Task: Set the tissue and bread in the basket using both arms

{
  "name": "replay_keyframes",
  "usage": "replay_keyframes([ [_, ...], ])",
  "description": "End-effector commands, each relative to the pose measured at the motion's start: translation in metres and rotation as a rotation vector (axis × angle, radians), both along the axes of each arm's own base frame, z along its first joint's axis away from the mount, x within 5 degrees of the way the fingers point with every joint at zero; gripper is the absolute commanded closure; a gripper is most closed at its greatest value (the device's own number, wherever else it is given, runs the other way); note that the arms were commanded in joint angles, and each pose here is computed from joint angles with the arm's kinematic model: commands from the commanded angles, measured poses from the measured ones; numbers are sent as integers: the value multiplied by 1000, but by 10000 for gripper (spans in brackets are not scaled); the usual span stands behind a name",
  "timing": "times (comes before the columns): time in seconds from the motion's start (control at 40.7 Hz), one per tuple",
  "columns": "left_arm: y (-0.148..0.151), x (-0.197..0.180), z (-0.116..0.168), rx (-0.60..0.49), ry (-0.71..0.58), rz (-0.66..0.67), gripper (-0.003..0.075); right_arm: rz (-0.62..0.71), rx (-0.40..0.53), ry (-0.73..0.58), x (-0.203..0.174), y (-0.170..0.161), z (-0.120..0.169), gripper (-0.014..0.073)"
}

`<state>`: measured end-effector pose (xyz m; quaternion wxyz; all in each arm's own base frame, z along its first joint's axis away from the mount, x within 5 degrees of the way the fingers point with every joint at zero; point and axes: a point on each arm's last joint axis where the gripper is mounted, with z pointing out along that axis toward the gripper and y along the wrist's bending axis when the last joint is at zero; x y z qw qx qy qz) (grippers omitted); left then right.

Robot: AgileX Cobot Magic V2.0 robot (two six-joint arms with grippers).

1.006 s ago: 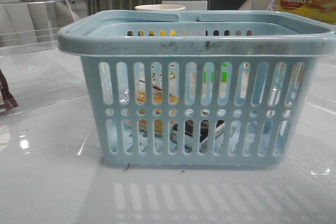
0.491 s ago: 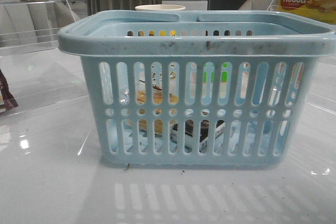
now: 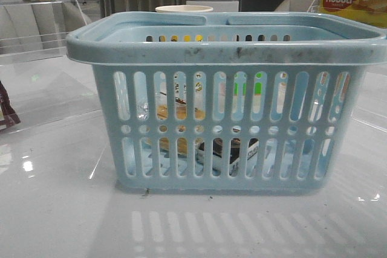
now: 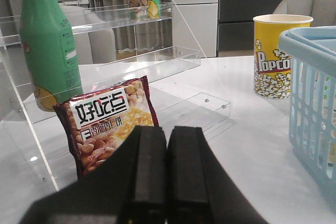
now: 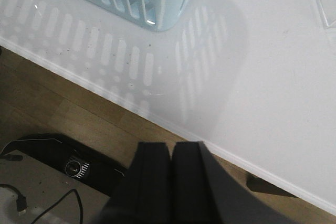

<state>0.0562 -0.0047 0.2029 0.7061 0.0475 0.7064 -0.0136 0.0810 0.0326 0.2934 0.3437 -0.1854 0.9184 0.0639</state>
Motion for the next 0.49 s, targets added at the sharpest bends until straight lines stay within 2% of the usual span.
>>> replay_keyframes([
  [0.0, 0, -2, 12, -22, -137, -5, 629, -4, 19, -75, 4, 0, 11, 537],
  [0.466, 0, -3, 18, -12, -205, -6, 629, -4, 19, -75, 4, 0, 11, 537],
])
